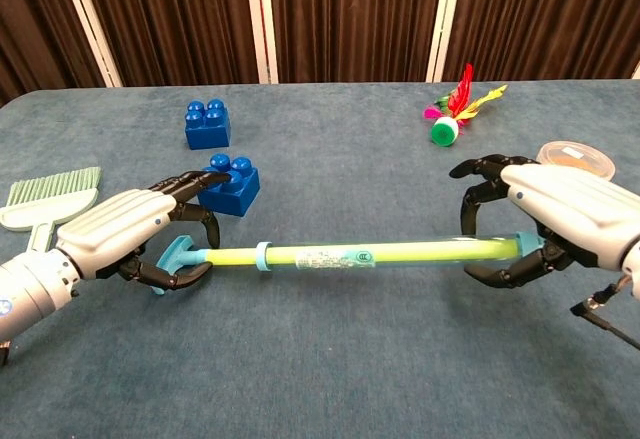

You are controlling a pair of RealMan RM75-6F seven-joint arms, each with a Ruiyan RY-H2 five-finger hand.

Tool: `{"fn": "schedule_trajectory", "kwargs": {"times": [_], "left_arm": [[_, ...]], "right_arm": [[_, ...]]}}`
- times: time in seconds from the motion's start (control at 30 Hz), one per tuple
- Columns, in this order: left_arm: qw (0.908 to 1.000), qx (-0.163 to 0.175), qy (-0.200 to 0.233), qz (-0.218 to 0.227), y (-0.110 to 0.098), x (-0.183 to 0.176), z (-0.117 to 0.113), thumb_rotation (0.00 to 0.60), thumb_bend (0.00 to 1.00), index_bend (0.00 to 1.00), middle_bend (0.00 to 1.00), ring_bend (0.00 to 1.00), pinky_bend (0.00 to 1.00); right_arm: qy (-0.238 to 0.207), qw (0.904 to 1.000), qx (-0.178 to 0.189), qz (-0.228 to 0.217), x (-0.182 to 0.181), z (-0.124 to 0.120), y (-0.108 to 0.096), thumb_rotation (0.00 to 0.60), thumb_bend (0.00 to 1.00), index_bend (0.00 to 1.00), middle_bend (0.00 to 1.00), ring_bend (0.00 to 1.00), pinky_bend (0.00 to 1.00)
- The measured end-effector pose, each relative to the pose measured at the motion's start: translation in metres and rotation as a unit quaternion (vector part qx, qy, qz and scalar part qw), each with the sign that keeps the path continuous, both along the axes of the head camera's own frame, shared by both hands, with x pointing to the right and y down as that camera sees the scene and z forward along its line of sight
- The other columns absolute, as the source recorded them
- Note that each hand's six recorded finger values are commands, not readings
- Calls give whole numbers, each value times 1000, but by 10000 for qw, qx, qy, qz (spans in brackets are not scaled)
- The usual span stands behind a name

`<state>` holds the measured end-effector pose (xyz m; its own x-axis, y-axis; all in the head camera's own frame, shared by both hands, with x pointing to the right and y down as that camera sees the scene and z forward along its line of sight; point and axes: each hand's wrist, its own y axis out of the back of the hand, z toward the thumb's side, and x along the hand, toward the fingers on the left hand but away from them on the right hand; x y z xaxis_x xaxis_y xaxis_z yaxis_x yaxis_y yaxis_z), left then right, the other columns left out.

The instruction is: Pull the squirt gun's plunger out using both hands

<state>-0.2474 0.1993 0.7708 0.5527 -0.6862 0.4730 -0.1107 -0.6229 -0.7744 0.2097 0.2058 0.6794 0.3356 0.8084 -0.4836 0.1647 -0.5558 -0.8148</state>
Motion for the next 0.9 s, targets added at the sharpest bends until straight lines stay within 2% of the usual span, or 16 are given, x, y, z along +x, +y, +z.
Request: {"fn": "schedule_trajectory", "kwargs": {"times": [0.27, 0.6, 0.9], "left_arm": [[9998, 67, -127, 114, 4, -1, 2, 600, 458, 493, 0, 0, 0], [9985, 68, -494, 211, 3, -10, 8, 600, 418, 511, 0, 0, 0], [9957, 165, -866, 270, 0, -17, 12, 600, 472, 583, 0, 0, 0]], "right_arm": [[24, 9999, 53, 110, 9, -3, -6, 600, 374, 698, 129, 30, 29], [32, 9998, 107, 178, 15, -7, -10, 600, 374, 698, 131, 29, 30], [36, 9996, 152, 216, 18, -10, -13, 600, 374, 698, 131, 30, 30]]}}
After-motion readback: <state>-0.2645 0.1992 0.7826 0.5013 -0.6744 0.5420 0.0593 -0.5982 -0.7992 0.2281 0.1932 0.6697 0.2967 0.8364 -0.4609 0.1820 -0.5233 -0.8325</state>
